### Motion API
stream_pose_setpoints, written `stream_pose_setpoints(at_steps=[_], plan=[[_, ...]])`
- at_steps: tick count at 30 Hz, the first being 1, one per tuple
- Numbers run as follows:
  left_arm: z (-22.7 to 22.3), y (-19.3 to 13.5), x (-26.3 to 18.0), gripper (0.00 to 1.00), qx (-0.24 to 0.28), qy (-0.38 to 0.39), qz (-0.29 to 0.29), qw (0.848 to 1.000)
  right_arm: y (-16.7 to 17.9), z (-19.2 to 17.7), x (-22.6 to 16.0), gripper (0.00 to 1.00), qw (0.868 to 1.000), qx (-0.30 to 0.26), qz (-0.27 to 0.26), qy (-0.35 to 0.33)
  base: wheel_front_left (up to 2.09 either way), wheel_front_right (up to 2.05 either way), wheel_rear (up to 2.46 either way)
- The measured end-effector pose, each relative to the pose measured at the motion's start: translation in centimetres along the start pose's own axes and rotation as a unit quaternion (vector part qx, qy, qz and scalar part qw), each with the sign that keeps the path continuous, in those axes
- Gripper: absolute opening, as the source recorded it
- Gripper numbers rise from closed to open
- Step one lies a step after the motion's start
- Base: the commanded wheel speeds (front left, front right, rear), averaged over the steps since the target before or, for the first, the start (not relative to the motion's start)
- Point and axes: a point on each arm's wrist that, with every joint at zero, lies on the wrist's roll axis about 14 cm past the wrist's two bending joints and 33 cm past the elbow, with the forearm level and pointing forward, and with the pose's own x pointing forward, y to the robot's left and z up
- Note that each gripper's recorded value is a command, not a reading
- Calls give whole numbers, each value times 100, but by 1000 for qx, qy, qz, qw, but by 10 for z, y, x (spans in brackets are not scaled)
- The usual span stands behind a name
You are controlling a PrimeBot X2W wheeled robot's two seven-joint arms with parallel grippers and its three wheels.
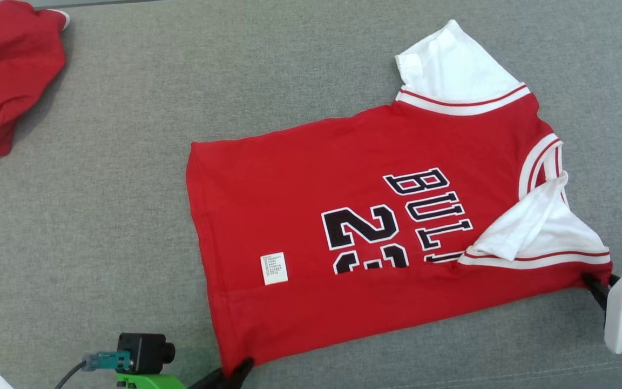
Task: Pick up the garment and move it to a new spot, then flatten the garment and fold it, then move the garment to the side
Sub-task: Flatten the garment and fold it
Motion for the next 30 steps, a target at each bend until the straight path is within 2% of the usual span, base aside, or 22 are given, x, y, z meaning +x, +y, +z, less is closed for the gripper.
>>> stream_pose_setpoints(at_steps=[6,9,11,14,19,22,25,30], plan=[[23,19,-9,100,21,-38,39,998,-10,27,-11,100,999,0,-11,-49,0,0,0],[56,37,-16,100,57,-69,71,993,-11,70,-20,100,994,-16,-10,-106,0,0,0],[93,47,-17,100,104,-104,96,984,-5,111,-26,100,986,-34,-4,-161,0,0,0],[142,39,-4,100,138,-146,87,976,8,167,-24,100,973,-57,4,-222,0,0,0],[197,38,35,100,167,-167,77,969,26,234,19,100,963,-112,-19,-245,0,0,0],[206,43,63,100,172,-157,69,970,46,265,56,100,962,-124,-19,-244,0,0,0],[202,53,82,100,171,-138,68,973,61,273,97,100,967,-125,-15,-220,0,0,0],[202,63,92,100,172,-125,69,975,86,262,154,100,979,-128,6,-160,0,0,0]])
